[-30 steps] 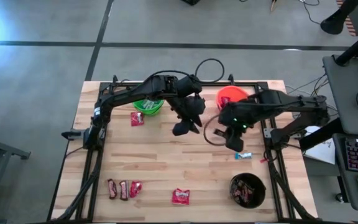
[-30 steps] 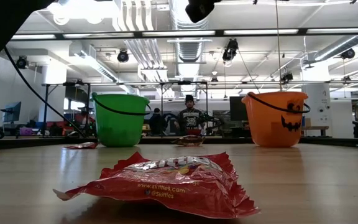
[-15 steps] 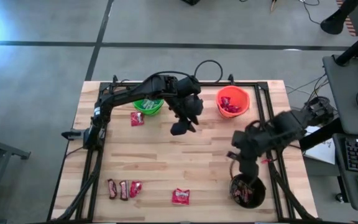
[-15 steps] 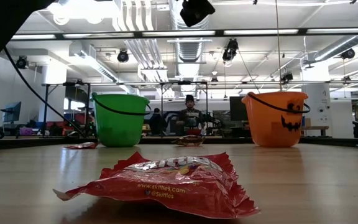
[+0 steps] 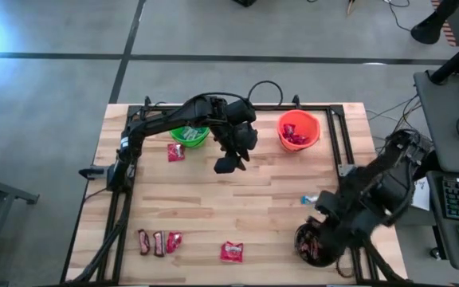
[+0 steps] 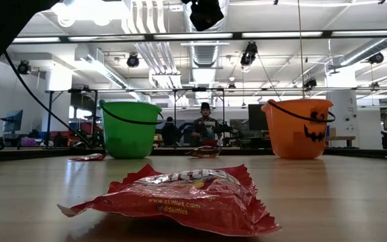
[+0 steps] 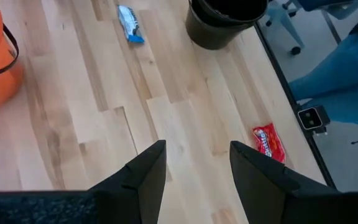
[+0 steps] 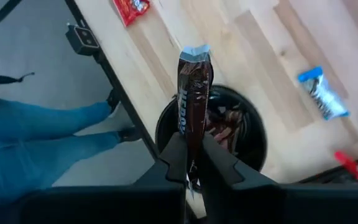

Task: Sort candy
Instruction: Put the brown candy into the black bucket

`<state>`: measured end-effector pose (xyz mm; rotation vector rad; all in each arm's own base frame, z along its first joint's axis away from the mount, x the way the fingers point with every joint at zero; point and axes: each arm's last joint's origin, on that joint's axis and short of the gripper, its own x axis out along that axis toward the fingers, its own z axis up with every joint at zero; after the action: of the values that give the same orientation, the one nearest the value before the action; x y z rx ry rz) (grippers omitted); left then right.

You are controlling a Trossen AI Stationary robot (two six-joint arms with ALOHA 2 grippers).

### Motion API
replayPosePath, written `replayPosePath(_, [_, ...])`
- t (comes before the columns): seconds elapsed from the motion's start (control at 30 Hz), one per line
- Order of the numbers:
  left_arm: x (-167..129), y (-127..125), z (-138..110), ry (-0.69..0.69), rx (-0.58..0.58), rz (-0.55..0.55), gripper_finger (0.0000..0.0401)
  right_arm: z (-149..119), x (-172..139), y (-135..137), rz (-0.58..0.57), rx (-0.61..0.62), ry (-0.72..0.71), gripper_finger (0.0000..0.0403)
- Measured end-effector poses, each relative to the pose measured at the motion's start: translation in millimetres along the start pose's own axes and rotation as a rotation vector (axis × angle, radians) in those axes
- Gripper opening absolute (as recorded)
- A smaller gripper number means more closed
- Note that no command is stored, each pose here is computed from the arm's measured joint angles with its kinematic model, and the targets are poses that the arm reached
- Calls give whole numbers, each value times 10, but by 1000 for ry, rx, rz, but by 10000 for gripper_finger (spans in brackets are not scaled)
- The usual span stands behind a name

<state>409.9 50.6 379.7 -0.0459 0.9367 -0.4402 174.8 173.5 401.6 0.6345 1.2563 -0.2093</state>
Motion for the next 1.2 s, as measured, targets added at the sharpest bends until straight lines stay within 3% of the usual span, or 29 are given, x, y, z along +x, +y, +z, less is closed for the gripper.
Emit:
replayPosePath(0.53, [-60, -38, -25, 14, 15, -4, 160, -568, 402, 331, -124, 159, 26, 13])
replayPosePath(0.87, [-65, -39, -27, 15, 24, -5, 160, -613, 582, 390, -203, 183, 28, 13])
replayPosePath(1.2, [-67, -36, -29, 16, 39, -4, 160, -633, 569, 357, -242, 197, 101, 13])
